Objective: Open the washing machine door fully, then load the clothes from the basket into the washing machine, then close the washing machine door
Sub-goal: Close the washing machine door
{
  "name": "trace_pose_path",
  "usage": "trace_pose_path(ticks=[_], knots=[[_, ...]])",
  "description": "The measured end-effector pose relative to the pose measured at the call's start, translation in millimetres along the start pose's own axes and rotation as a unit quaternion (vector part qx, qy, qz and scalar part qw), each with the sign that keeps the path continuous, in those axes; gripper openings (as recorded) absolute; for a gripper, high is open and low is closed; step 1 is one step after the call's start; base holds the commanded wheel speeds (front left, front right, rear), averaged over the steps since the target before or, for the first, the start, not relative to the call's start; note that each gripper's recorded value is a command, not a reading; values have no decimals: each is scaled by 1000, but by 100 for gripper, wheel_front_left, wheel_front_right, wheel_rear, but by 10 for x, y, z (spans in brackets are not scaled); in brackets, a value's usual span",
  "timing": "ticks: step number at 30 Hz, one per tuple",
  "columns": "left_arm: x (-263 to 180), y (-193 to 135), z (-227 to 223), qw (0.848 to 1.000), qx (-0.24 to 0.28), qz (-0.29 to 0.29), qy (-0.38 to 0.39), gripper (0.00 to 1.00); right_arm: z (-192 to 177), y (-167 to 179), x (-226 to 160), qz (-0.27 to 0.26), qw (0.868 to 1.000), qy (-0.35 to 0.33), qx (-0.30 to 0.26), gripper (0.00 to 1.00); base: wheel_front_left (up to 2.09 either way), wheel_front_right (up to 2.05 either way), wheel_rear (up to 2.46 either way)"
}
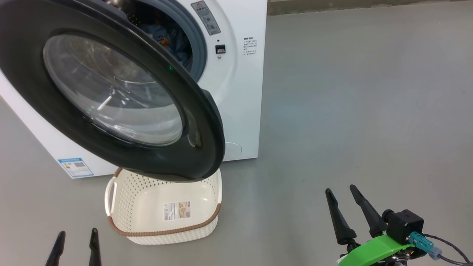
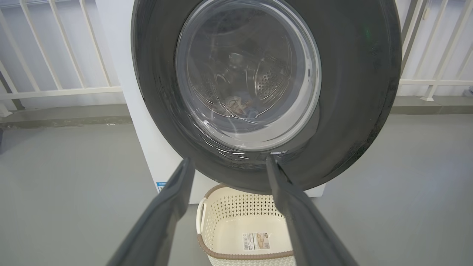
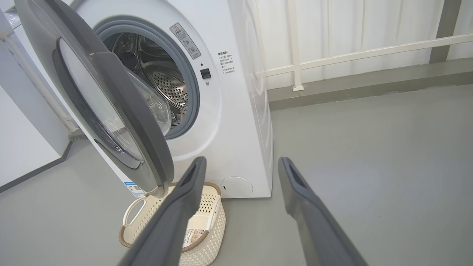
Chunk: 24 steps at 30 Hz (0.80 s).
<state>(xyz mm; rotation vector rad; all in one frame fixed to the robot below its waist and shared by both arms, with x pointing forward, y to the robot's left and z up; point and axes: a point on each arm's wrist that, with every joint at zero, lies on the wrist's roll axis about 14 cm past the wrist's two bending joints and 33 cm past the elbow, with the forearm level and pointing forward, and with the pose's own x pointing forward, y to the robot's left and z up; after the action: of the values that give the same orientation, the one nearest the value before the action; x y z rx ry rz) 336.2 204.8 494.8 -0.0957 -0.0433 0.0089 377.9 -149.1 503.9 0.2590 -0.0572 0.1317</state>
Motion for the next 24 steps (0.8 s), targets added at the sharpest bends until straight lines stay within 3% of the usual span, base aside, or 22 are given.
trace_pose_path(ticks=[5, 24], knots=[[6, -47, -20, 1000, 21, -8, 4, 100, 13, -16, -13, -3, 1000, -2, 0, 100, 0, 0, 0], [-35, 63, -276, 999, 8, 26, 44, 100, 23, -64, -34, -10, 1000, -3, -3, 100, 0, 0, 0]])
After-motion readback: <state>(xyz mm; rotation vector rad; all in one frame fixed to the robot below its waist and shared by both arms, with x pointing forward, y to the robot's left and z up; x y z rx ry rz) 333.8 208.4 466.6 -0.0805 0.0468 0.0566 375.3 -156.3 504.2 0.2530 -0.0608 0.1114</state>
